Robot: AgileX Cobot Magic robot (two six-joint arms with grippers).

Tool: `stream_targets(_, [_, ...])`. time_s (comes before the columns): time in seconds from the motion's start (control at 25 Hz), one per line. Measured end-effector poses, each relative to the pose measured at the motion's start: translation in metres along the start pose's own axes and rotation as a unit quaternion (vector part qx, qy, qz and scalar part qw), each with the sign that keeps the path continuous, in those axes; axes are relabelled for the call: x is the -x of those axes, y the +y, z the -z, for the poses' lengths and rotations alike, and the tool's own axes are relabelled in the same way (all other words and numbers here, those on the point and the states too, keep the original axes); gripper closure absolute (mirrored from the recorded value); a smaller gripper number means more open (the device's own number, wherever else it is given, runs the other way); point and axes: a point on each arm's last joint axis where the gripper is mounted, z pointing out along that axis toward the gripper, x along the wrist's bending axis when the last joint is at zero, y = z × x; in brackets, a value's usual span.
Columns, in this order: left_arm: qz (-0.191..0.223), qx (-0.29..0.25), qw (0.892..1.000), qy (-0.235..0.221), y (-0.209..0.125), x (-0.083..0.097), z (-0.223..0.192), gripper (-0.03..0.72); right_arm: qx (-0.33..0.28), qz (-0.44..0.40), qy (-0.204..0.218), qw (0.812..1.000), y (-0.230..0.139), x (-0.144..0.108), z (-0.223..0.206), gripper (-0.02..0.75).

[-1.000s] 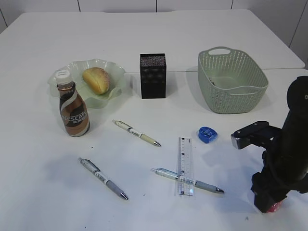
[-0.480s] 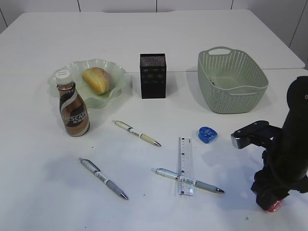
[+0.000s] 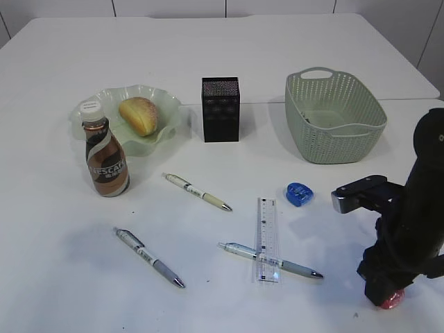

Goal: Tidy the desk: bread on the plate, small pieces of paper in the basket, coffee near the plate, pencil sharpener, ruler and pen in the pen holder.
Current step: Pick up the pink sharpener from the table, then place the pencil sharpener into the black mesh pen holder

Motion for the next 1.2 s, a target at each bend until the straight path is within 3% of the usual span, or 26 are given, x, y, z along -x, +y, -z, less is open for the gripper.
stream_targets(0.16, [0.000,-0.001,1.000,0.000,0.000,0.000,0.000,0.232,-0.028,-0.004,0.020,0.999,-0.003,-0.003,0.002,0.388])
stream_targets(0.68, [0.000,-0.002,1.000,0.000,0.000,0.000,0.000,0.232,-0.031,-0.010,0.069,0.997,0.021,-0.009,0.042,0.389])
stream_targets(0.96, [0.000,-0.002,1.000,0.000,0.000,0.000,0.000,0.232,0.035,0.013,0.059,0.998,0.055,-0.010,0.091,0.389])
stream_targets(1.2, [0.000,-0.002,1.000,0.000,0.000,0.000,0.000,0.232,0.091,0.052,0.039,0.994,0.078,-0.027,0.123,0.389])
